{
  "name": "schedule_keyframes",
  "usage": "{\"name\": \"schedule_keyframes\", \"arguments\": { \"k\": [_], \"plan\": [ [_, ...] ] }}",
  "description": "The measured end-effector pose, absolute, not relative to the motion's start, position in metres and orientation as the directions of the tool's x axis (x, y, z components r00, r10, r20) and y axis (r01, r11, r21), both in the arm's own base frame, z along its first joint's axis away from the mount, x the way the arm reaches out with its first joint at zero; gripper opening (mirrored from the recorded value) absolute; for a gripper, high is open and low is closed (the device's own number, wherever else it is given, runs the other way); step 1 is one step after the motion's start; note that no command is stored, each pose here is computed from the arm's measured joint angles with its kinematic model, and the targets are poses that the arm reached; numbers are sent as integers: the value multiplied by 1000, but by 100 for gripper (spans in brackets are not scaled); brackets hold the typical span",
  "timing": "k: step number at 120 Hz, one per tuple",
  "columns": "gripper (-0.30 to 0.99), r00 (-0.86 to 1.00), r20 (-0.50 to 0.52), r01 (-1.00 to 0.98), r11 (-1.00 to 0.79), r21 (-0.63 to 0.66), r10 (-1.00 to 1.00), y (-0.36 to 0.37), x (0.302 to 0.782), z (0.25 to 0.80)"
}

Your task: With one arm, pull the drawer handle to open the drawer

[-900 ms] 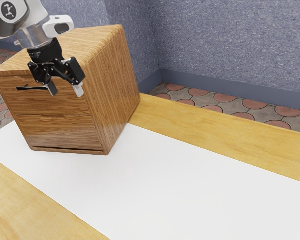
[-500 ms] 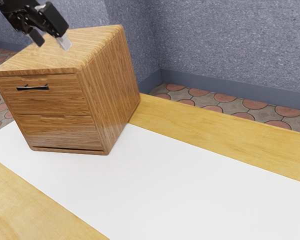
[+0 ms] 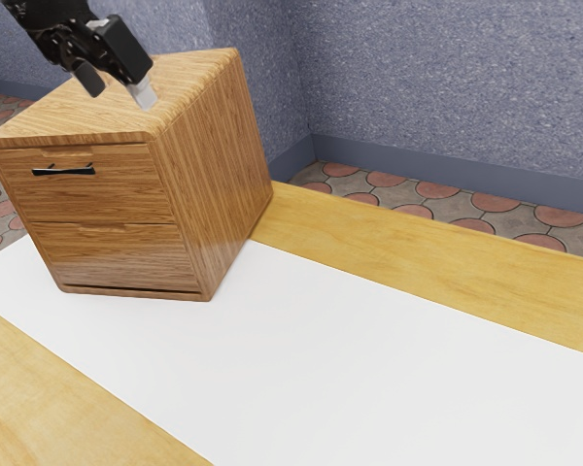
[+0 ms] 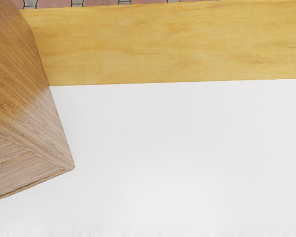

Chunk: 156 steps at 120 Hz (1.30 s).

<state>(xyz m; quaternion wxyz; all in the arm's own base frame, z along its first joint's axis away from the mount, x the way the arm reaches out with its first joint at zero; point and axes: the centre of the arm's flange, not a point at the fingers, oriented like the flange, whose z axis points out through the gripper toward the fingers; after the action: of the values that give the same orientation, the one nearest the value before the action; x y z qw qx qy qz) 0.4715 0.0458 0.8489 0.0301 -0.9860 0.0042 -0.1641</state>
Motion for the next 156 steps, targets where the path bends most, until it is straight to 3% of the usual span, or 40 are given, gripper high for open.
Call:
{"name": "schedule_keyframes", "arguments": {
  "k": [14,30,50,64,86,116,156],
  "plan": [
    [69,957,290,27,-998,-54,10,67,447,820],
    [69,946,319,-44,-997,-58,-60,38,406,789],
    [69,946,325,-1,-1000,-3,-2,65,334,751],
    [69,947,320,-7,-997,-73,-30,81,331,745],
    [69,914,328,-175,-961,-216,-240,78,333,726],
    [69,882,226,-339,-890,-306,-414,85,330,709],
    [69,640,96,-654,-606,-453,-762,102,317,714]
  ]
}}
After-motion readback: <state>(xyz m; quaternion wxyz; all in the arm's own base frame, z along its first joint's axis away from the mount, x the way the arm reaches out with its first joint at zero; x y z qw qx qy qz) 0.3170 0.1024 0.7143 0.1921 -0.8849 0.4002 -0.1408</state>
